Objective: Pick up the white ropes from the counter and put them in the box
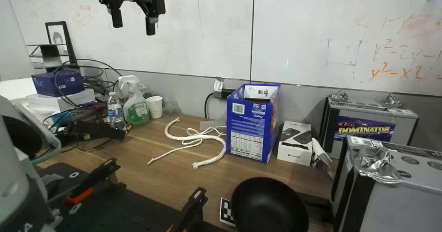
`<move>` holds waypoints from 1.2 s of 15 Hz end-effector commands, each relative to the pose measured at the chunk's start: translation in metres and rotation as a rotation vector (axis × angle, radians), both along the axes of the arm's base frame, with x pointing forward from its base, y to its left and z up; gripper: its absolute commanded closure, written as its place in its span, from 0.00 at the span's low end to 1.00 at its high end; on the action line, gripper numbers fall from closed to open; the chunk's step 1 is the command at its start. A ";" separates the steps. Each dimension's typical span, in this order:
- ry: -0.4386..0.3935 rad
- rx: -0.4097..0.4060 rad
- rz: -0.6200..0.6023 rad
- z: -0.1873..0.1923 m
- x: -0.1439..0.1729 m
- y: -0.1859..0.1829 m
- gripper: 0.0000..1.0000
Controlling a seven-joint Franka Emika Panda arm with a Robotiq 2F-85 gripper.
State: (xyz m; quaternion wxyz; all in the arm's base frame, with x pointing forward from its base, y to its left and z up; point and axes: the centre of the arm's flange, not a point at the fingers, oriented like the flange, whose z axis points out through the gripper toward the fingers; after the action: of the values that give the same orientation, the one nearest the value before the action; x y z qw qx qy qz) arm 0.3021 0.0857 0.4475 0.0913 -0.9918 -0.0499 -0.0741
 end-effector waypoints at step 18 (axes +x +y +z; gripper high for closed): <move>-0.037 -0.034 0.161 -0.112 0.073 0.062 0.00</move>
State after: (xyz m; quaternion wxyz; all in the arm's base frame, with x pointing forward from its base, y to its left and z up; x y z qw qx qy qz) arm 0.3441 0.1288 0.3760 0.0724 -0.9865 -0.1231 -0.0805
